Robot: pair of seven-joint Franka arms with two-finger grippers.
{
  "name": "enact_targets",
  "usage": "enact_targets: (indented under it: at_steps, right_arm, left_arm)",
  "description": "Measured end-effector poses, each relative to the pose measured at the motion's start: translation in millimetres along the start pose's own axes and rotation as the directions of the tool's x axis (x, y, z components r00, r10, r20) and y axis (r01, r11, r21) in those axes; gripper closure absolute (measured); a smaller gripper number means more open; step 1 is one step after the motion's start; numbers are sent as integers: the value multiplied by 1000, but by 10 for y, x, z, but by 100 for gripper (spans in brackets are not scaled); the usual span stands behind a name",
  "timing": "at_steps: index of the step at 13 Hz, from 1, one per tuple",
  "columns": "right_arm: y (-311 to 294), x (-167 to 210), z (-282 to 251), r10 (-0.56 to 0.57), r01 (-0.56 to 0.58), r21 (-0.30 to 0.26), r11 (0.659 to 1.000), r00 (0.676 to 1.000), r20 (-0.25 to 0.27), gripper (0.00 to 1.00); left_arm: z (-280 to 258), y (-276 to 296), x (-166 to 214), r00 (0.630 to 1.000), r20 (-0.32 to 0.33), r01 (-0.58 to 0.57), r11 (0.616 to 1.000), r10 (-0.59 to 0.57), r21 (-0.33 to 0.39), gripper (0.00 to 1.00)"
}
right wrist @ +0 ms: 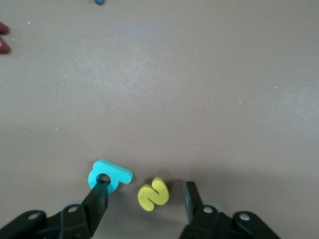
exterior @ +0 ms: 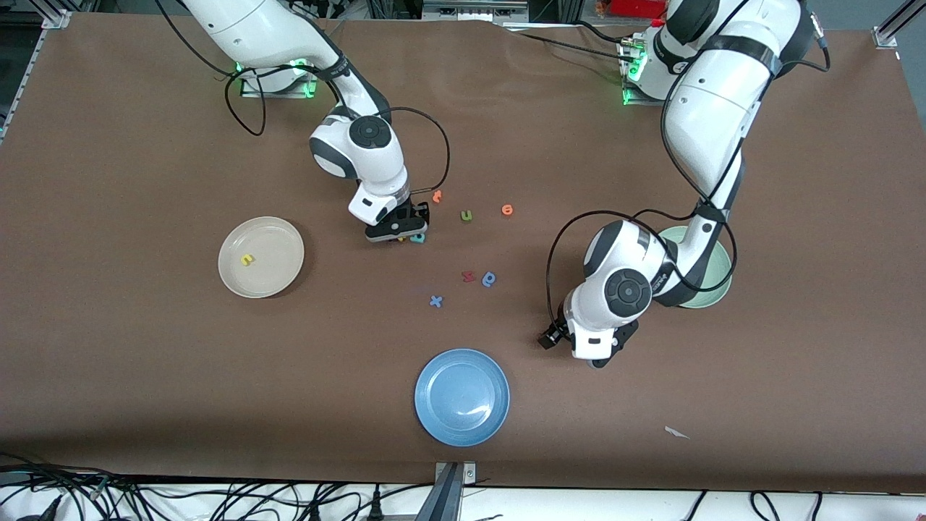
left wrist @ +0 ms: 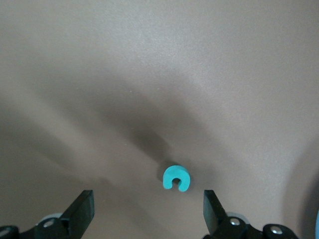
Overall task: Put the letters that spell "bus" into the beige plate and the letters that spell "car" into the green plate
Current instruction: 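Grasp the teal 'c' with the left gripper while the right gripper reaches teal letter, then drop the teal 'c' into the green plate while the right gripper hovers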
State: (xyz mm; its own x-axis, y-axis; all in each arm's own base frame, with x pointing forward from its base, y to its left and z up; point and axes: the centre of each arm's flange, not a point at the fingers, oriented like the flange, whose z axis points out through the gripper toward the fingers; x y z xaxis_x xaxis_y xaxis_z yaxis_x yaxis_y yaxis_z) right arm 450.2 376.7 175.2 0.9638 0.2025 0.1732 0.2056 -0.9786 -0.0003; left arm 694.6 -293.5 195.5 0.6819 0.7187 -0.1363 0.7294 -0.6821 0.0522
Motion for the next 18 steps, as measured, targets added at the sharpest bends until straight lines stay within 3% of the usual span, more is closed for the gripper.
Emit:
enact_targets:
  at_steps: [3,5,6,7,9,10,11,18]
  right_arm:
    - [16,6,5,-1,1,-3,1000,1000,-1,29]
    - [32,12,1,-2,2,-10,1000,1000,0,29]
    - [63,23,-9,0,0,-25,1000,1000,5,29]
    - [93,32,-19,3,-2,-41,999,1000,12,29]
    - [125,39,-34,5,-4,-62,998,1000,20,29]
    - [132,37,-34,6,-4,-68,998,1000,23,29]
    - [132,38,-35,7,-5,-69,998,1000,24,30]
    - [-154,159,-212,69,-69,-24,997,998,-2,30]
  left_arm:
    - [71,57,51,1000,-19,11,999,-12,-44,4]
    - [127,56,50,999,-37,10,999,-11,-38,7]
    - [156,59,34,999,-43,8,999,-9,-32,15]
    - [185,63,13,999,-45,10,1000,-11,-28,15]
    - [207,68,-12,999,-45,10,1000,-11,-25,30]
    - [206,72,-17,999,-46,10,1000,-11,-25,30]
    - [203,75,-18,999,-46,10,1000,-11,-26,36]
    - [241,93,-29,997,-75,11,999,-13,-31,40]
